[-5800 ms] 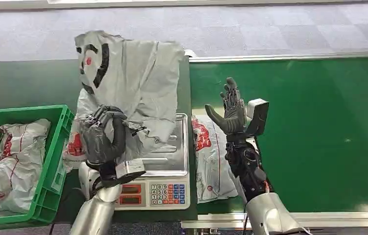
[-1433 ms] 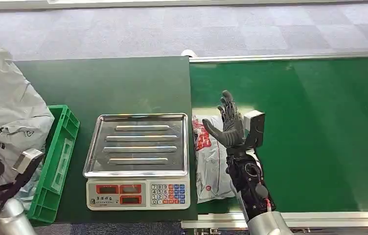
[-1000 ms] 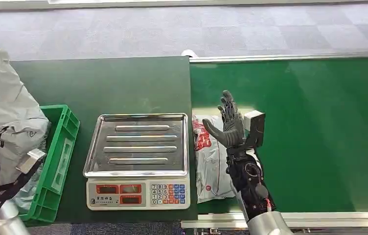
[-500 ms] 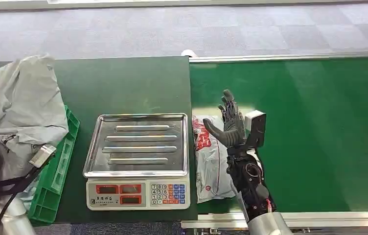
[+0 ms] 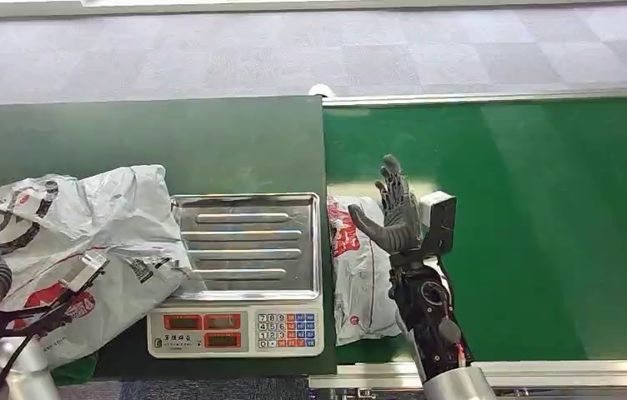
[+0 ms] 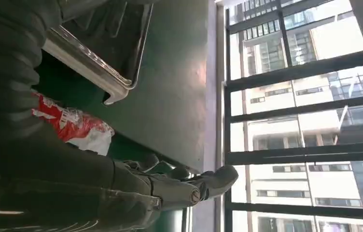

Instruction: Moved the parcel from conveyor to table for the left to box.

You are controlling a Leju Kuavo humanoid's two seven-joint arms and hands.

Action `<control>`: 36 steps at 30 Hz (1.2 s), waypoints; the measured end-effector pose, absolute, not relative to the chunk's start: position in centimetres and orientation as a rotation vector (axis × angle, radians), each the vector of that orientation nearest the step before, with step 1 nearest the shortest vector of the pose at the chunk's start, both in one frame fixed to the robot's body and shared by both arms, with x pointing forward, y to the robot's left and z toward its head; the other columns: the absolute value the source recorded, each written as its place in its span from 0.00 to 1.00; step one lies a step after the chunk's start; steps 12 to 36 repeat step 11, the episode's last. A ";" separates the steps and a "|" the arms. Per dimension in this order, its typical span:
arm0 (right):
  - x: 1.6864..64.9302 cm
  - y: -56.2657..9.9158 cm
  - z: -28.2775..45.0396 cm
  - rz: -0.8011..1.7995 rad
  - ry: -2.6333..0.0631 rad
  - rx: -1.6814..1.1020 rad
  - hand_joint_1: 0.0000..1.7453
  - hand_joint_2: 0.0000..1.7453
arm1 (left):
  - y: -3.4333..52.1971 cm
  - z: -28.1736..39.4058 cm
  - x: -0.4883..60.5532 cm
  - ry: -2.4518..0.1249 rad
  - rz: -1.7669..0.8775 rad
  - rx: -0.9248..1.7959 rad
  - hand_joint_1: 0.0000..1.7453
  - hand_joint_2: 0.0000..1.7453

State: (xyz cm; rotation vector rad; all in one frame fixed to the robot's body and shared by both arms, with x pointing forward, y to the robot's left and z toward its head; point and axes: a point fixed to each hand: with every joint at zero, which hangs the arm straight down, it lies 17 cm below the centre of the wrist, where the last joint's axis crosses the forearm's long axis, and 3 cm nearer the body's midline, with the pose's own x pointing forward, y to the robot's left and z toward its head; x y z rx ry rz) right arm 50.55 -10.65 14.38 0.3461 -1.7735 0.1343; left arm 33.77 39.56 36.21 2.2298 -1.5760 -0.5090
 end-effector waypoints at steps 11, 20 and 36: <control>50.4 -10.9 14.3 0.131 -1.776 0.342 0.00 1.00 | 40.3 38.9 30.9 -1.874 -0.131 2.121 0.00 1.00; 50.4 -10.9 14.3 0.131 -1.776 0.342 0.00 1.00 | 40.3 38.9 30.9 -1.874 -0.131 2.121 0.00 1.00; 50.4 -10.9 14.3 0.131 -1.776 0.342 0.00 1.00 | 40.3 38.9 30.9 -1.874 -0.131 2.121 0.00 1.00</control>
